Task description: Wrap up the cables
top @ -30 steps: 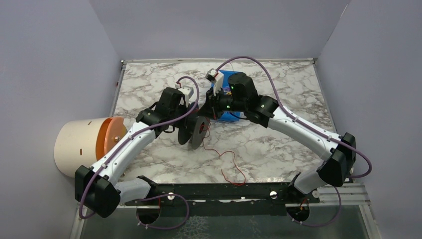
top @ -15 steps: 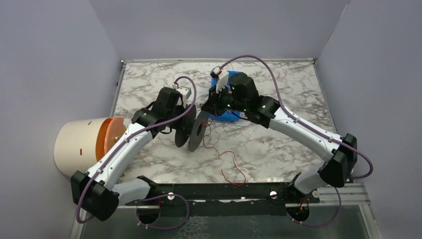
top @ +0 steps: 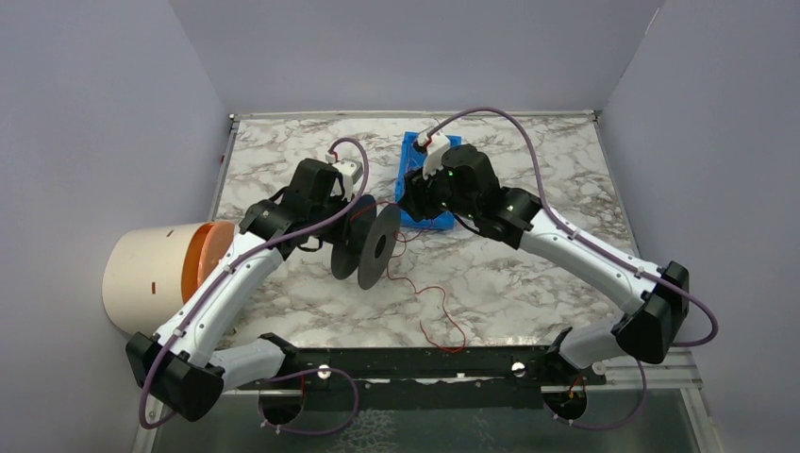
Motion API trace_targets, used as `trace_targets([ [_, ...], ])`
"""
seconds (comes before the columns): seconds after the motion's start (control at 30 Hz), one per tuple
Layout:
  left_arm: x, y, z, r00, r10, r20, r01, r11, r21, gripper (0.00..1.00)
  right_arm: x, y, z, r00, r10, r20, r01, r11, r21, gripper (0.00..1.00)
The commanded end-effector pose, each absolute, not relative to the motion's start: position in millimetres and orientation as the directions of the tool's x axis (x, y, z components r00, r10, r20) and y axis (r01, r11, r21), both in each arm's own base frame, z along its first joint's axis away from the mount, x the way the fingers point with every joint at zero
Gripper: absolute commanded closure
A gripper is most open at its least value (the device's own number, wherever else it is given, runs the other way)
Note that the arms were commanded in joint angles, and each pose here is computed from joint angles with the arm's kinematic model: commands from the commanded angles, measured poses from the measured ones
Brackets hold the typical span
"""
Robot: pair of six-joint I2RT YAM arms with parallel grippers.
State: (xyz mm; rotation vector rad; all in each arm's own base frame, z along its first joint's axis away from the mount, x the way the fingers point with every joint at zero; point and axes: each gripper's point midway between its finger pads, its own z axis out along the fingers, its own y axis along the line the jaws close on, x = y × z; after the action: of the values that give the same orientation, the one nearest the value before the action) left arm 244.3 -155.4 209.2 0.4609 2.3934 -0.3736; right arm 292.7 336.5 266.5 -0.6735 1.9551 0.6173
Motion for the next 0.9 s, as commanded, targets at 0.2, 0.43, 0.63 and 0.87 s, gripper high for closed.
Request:
trace_targets([
  [0.2, 250, -167, 246, -0.69, 0.169, -0.703, 0.416, 0.888, -0.195, 1.0, 275, 303, 284, -0.393, -0.179, -0.902, -0.651, 0.747, 0.135, 0.36],
  [0.43, 259, -168, 263, -0.695, 0.146, -0.704, 0.386, 0.902, -0.194, 1.0, 242, 288, 300, -0.388, -0.127, -0.913, -0.694, 0.692, 0.198, 0.28],
  [0.63, 263, -166, 274, -0.698, 0.137, -0.703, 0.365, 0.912, -0.185, 1.0, 214, 265, 285, -0.437, -0.076, -0.896, -0.672, 0.69, 0.269, 0.27],
  [0.87, 258, -170, 273, -0.728, 0.135, -0.672, 0.365, 0.906, -0.213, 1.0, 192, 256, 225, -0.525, -0.005, -0.851, -0.631, 0.674, 0.385, 0.27],
])
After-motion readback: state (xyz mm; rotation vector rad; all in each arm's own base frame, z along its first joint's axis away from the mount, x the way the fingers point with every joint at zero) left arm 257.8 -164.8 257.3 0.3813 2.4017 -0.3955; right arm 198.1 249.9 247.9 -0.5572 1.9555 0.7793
